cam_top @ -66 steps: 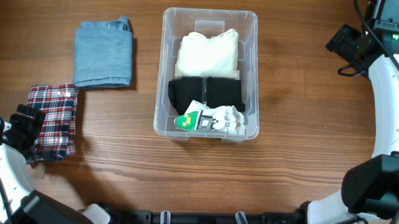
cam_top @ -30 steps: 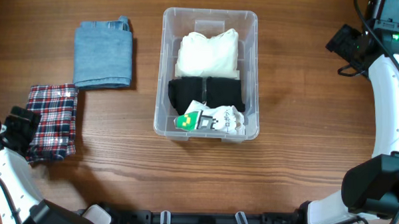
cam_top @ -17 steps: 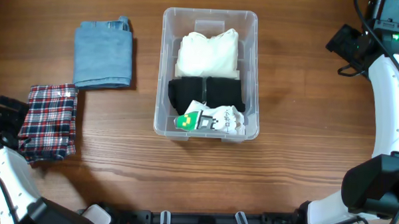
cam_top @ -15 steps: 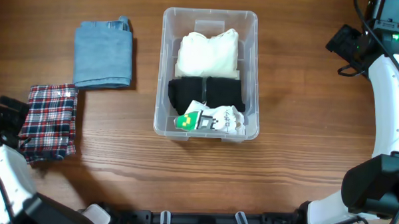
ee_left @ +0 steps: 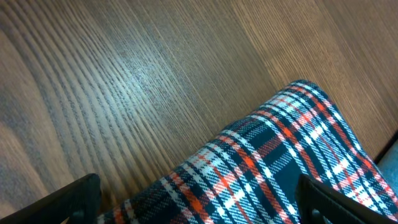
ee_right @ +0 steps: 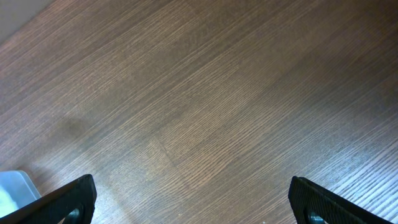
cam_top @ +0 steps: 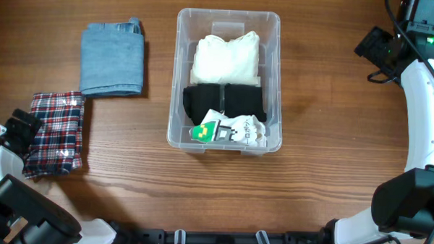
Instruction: Pack container
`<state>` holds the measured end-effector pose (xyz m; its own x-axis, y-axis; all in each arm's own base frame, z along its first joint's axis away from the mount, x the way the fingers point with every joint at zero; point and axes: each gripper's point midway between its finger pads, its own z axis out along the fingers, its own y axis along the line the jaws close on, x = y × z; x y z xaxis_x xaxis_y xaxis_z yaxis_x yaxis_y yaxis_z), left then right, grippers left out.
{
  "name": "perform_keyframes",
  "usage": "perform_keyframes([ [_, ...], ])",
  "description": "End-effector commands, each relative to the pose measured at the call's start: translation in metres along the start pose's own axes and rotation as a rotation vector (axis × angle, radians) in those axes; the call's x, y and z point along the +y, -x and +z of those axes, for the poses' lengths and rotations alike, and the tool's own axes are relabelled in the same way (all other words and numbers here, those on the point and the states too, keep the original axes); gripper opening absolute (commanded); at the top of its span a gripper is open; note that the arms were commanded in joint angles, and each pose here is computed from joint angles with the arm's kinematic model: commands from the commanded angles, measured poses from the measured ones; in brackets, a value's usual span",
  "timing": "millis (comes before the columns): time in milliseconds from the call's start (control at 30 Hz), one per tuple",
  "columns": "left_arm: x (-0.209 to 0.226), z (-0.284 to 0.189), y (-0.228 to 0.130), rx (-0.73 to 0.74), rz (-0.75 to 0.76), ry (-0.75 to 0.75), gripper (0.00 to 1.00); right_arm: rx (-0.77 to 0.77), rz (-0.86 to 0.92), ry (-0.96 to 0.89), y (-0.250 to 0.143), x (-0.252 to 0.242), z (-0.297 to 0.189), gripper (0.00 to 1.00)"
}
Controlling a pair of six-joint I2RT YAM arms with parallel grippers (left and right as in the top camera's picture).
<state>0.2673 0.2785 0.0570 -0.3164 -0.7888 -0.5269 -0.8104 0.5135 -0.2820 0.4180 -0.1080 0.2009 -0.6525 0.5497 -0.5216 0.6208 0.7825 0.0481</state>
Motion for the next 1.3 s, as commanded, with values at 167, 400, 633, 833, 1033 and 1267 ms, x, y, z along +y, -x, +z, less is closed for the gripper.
perform_keyframes([
  [167, -0.006, 0.008, -0.035, 0.159, -0.002, -0.068, 1.00, 0.001, 0.013, -0.022, 0.000, -0.003, 0.005, 1.00],
  [400, -0.024, 0.003, -0.057, 0.262, -0.034, -0.185, 1.00, 0.001, 0.013, -0.021, 0.000, -0.003, 0.005, 1.00],
  [633, -0.049, -0.008, -0.073, 0.345, -0.062, -0.327, 1.00, 0.001, 0.013, -0.021, 0.000, -0.003, 0.005, 1.00],
  [833, -0.059, -0.013, -0.088, 0.407, -0.059, -0.352, 1.00, 0.001, 0.013, -0.021, 0.000, -0.003, 0.005, 1.00],
  [1033, -0.048, -0.001, -0.065, 0.296, -0.016, -0.283, 1.00, 0.000, 0.013, -0.022, 0.000, -0.003, 0.005, 1.00],
  [1267, -0.046, 0.005, -0.038, 0.182, 0.013, -0.279, 1.00, 0.001, 0.013, -0.022, 0.000, -0.003, 0.005, 1.00],
])
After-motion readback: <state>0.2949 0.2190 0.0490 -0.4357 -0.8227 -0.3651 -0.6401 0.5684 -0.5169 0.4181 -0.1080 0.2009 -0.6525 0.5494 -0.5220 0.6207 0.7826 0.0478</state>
